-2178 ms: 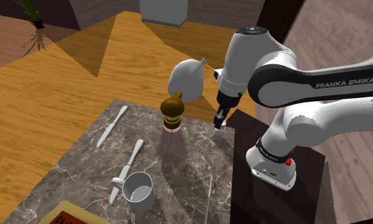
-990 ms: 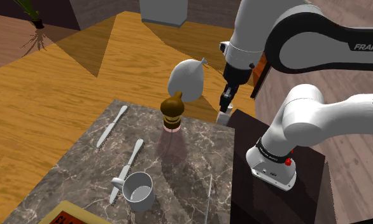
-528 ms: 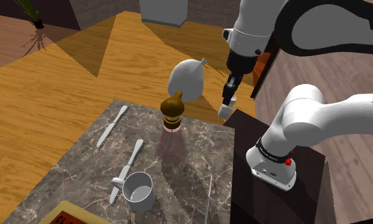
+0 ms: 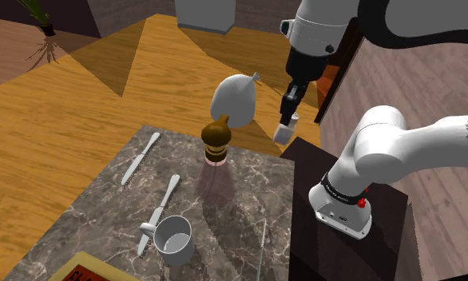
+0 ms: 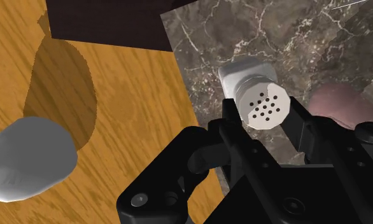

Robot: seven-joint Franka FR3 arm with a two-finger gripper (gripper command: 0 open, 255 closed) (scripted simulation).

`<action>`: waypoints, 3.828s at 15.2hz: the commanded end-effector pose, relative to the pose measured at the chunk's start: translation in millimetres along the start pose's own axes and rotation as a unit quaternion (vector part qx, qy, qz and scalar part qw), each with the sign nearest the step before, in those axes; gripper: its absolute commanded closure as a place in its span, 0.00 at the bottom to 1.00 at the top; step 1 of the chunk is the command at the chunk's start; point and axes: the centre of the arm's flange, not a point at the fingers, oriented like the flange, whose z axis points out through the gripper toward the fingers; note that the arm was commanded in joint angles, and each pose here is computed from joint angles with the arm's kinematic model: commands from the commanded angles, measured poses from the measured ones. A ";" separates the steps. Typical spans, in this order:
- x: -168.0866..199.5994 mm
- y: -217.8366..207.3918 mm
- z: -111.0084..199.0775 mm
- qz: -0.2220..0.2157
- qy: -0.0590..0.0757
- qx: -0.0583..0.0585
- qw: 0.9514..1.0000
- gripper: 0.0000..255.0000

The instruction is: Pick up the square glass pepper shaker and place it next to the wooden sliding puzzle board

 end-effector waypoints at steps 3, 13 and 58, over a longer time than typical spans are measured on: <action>2.7 -50.0 -0.6 0.000 0.000 0.000 1.000 1.00; 8.4 -181.9 -1.5 0.000 0.000 0.000 1.000 1.00; 17.5 -390.2 152.0 0.000 0.000 0.000 1.000 1.00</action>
